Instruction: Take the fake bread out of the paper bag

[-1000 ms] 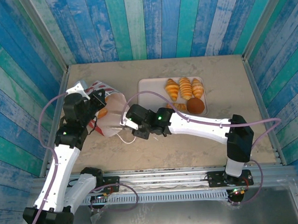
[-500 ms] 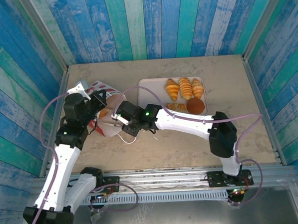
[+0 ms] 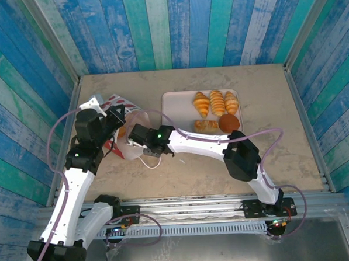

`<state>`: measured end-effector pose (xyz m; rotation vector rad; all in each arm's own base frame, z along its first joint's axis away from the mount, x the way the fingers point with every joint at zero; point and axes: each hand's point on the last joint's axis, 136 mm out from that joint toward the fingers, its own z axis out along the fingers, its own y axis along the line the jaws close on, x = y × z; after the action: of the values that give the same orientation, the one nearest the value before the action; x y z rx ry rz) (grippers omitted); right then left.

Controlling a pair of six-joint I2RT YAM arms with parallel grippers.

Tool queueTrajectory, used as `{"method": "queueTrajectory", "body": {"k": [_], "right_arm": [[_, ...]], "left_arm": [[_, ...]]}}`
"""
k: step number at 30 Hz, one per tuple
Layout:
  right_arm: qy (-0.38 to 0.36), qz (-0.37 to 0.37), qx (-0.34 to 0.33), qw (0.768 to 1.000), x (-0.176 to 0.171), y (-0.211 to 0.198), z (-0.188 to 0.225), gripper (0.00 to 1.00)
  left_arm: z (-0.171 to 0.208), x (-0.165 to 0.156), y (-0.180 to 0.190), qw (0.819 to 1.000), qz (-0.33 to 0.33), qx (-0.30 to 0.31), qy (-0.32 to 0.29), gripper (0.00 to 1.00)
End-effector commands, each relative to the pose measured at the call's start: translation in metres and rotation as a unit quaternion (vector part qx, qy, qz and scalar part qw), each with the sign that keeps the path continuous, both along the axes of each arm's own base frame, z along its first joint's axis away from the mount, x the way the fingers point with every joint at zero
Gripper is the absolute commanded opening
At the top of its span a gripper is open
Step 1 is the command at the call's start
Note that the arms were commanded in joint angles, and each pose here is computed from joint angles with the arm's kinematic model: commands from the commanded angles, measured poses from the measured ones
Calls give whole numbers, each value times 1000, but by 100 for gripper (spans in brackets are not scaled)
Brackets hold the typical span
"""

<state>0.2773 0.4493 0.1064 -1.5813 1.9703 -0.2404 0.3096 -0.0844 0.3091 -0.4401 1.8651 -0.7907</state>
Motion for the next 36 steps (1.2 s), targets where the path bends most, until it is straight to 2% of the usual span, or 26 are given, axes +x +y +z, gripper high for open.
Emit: {"method": "queueTrajectory", "body": {"k": [1, 11, 26, 36], "right_arm": [[-64, 23, -22, 997, 13, 11, 8, 52], [-114, 41, -27, 992, 21, 31, 3, 49], [-99, 24, -32, 994, 27, 43, -15, 48], [-56, -33, 12, 998, 33, 32, 0, 28]], "left_arm": [[6, 2, -4, 1000, -8, -8, -14, 0], [6, 4, -7, 1000, -14, -12, -15, 0], [5, 4, -9, 1000, -19, -17, -15, 0], [5, 2, -5, 1000, -10, -13, -16, 0]]}}
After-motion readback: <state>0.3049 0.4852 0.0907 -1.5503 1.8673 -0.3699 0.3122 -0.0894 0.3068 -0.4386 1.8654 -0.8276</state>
